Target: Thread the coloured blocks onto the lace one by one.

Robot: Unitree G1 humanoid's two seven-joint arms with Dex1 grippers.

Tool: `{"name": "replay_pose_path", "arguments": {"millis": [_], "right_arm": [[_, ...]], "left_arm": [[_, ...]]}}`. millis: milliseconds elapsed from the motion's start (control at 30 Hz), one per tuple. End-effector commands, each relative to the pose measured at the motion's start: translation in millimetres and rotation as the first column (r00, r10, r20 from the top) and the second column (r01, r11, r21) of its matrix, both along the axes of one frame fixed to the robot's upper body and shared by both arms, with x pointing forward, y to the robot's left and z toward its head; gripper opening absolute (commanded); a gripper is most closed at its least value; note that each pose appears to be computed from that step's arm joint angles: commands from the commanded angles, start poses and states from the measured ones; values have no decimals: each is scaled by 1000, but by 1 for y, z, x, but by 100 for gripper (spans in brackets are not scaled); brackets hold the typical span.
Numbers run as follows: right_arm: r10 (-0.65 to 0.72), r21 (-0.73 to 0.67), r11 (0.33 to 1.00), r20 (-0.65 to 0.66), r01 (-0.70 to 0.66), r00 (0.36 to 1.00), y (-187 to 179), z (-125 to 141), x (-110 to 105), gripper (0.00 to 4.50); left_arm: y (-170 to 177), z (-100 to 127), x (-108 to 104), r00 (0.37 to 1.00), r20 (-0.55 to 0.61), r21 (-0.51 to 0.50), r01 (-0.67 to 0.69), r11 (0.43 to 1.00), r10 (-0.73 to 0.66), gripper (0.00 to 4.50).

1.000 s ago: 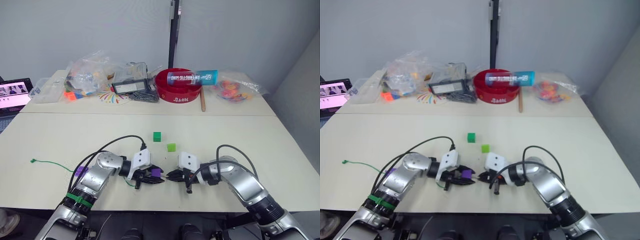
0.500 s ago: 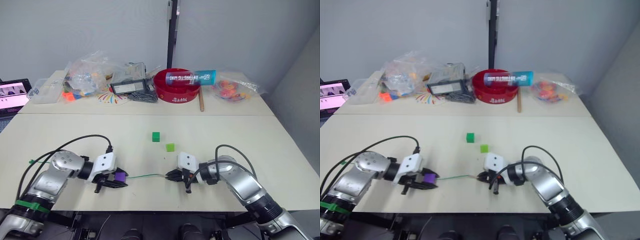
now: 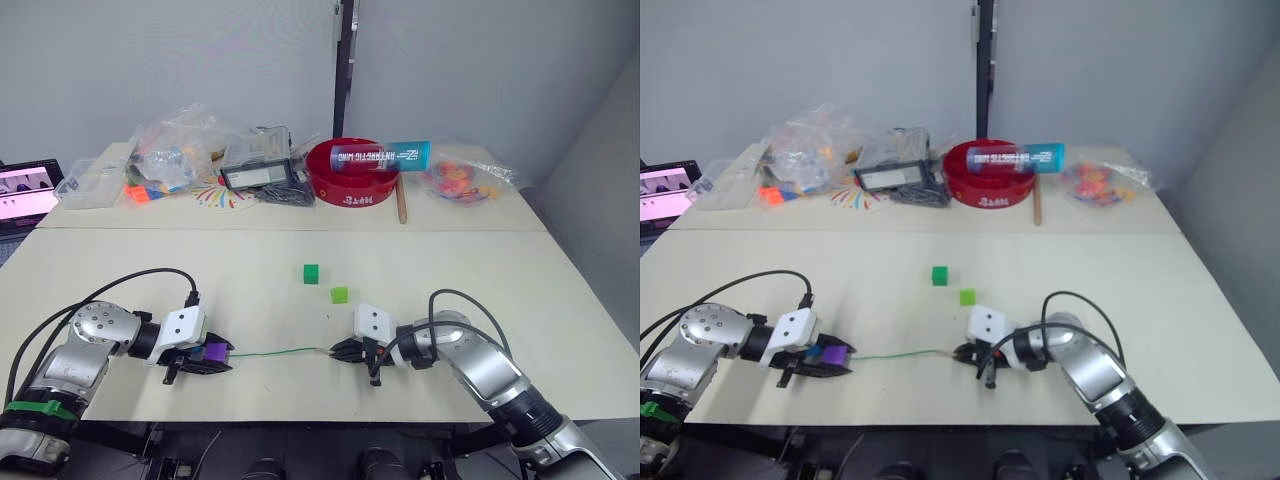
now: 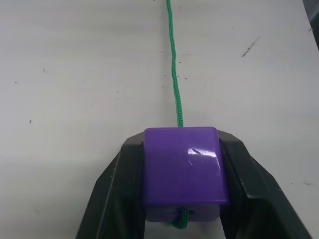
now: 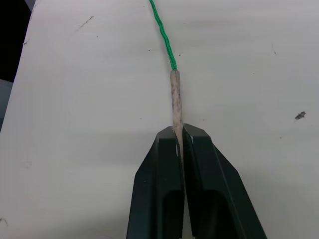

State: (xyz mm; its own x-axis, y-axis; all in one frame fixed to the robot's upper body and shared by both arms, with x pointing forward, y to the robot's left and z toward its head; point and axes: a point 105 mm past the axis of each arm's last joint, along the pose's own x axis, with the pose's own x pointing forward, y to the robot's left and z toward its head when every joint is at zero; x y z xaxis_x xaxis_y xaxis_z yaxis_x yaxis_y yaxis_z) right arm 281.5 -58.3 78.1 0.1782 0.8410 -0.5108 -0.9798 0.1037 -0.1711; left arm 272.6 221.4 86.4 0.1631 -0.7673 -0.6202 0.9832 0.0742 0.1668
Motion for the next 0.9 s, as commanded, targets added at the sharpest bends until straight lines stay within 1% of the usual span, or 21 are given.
{"name": "replay_pose_path", "arguments": {"millis": [33,67,100,167,200,300,400,467,567,633,767,900], "right_arm": [[-23,-65,998,-40,20,999,-7,-17,-2,0],[-22,-65,998,-40,20,999,-7,-18,-2,0],[-22,-65,998,-40,20,999,-7,-18,-2,0],[-22,-66,998,-41,19,999,-7,-18,-2,0],[-22,-66,998,-41,19,999,-7,-18,-2,0],[-19,-60,998,-36,17,999,-5,-16,-1,0],[-17,-49,999,-27,15,999,-1,-12,0,0],[-13,-42,999,-18,12,1000,1,-8,1,0],[-10,-22,1000,-2,10,1000,7,-1,2,0],[-8,-14,1000,8,9,1000,11,3,2,0],[-6,4,1000,15,6,1000,23,9,1,0],[-5,13,1000,16,5,1000,29,11,-1,0]], "left_arm": [[4,5,3,999,-13,-21,-45,999,45,328],[2,10,6,999,4,-39,-44,998,45,361],[0,13,7,999,17,-50,-44,998,45,383],[-3,23,10,998,28,-70,-45,997,47,448],[-4,30,11,999,30,-76,-43,996,45,448],[-11,52,7,1000,-9,-101,-21,995,20,448],[-15,60,0,998,-64,-110,-10,994,3,448],[-15,59,-2,997,-72,-83,2,997,-8,448],[-25,61,7,999,-32,-107,2,994,-5,448],[-37,59,8,999,-25,-132,19,991,-23,448],[-69,45,11,998,13,-171,64,983,-63,448],[-85,36,15,996,38,-188,80,979,-74,448]]}}
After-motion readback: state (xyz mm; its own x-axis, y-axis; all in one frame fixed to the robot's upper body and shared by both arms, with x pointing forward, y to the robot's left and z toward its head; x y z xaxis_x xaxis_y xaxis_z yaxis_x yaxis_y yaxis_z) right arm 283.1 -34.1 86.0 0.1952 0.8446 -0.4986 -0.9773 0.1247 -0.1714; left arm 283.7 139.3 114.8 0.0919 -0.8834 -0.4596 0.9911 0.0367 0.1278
